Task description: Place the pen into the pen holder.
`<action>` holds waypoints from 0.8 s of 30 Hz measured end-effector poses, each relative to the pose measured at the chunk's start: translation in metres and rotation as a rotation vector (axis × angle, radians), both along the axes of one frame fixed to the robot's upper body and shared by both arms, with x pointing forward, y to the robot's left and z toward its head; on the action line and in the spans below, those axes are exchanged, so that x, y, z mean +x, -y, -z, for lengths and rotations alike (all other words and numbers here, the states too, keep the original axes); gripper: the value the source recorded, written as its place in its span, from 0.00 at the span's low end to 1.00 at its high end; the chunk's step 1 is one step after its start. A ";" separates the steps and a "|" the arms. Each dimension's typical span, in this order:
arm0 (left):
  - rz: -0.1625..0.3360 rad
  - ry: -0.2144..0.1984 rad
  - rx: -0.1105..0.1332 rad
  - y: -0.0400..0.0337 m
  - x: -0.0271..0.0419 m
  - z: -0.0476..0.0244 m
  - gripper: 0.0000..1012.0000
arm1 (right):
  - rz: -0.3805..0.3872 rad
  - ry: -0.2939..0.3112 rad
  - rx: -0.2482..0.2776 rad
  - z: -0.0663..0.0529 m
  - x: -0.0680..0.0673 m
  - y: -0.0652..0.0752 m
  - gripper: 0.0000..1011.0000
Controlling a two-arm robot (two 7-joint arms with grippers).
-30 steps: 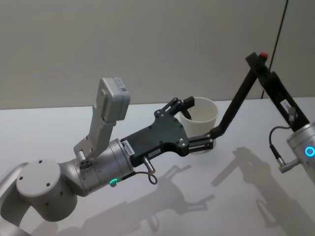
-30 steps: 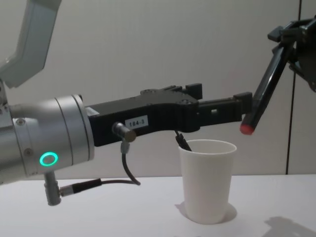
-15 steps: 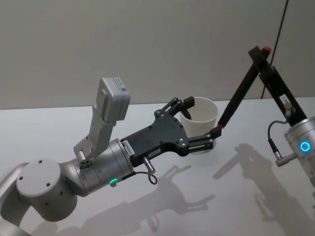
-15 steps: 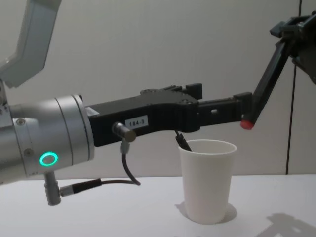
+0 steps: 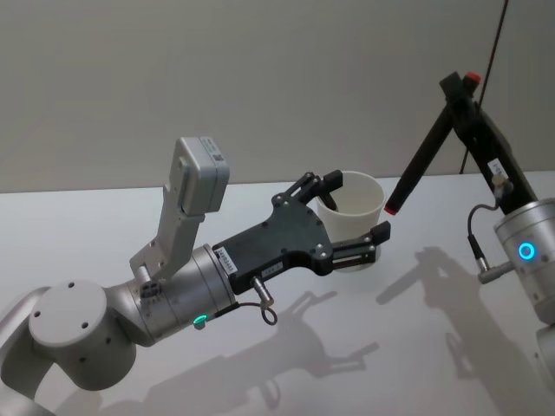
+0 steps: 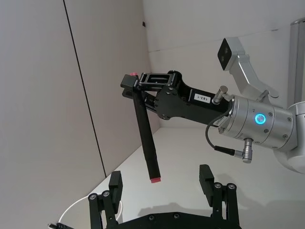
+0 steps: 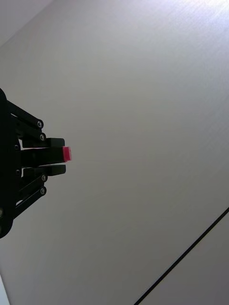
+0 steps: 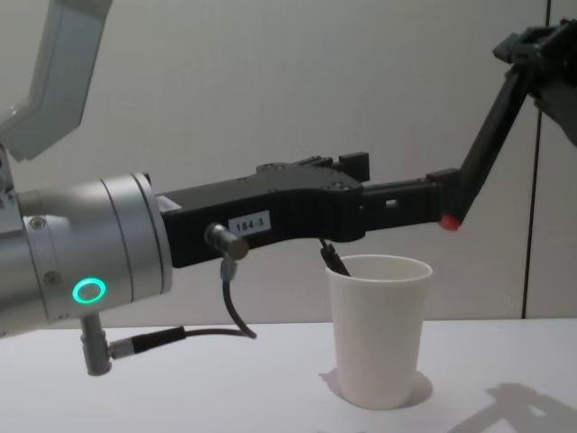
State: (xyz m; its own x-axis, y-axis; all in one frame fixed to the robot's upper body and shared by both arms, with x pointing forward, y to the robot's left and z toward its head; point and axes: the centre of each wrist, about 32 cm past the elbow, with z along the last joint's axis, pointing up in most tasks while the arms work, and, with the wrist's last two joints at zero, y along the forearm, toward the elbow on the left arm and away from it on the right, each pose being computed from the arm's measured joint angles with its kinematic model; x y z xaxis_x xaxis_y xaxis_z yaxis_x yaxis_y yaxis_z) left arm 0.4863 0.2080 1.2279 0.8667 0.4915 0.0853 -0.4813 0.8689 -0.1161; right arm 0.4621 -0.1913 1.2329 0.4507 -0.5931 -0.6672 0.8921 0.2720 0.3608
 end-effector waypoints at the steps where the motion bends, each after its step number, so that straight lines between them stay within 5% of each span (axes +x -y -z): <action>1: 0.000 0.000 0.000 0.0000 0.0000 0.0000 0.99 | 0.005 0.004 -0.004 0.000 0.001 -0.001 0.21; 24: 0.000 0.000 0.000 0.0000 0.0000 0.0000 0.99 | 0.075 0.042 -0.076 0.006 0.013 -0.018 0.21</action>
State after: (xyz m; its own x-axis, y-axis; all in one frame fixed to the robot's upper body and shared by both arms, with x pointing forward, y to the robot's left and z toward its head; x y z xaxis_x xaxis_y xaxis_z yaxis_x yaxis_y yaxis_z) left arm 0.4863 0.2080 1.2279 0.8667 0.4915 0.0854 -0.4813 0.8688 -0.1160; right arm 0.4752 -0.1730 1.2267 0.4297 -0.6741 -0.6007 0.8956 0.2330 0.3790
